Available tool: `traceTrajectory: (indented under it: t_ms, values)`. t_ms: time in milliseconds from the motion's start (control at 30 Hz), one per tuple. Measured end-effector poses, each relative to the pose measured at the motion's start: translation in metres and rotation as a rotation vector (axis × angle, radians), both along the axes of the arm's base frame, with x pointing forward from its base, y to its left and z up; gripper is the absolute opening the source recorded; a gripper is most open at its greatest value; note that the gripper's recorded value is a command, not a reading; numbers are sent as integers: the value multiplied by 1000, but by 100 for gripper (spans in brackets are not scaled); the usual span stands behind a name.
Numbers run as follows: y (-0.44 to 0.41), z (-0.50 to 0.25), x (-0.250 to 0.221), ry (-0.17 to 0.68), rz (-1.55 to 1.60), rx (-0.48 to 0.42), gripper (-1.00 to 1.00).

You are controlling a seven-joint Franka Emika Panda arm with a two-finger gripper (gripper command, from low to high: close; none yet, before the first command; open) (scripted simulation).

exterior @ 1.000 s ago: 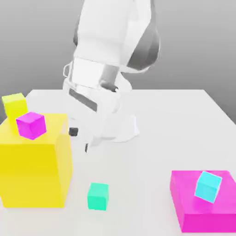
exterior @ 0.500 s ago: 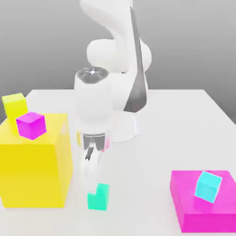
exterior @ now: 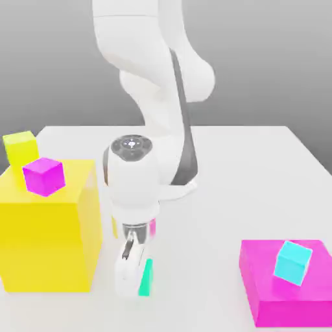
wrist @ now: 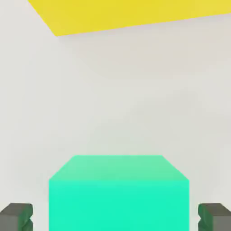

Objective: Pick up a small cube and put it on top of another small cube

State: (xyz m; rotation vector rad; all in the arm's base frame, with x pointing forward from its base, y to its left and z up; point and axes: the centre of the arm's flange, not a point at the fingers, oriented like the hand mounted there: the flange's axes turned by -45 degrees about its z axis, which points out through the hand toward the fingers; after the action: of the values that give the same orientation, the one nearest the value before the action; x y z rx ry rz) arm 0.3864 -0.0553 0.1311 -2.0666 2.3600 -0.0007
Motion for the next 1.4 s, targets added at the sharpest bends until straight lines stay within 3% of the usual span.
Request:
traceTrajectory:
  t_ms: [600,967,1233,1400]
  values:
    - [0,62,0,-2,1,-1,-100]
    - [146,124,49,6,656,-30,-100]
    - [284,181,34,1,1180,-8,-100]
    - [290,140,36,-1,1218,-7,-100]
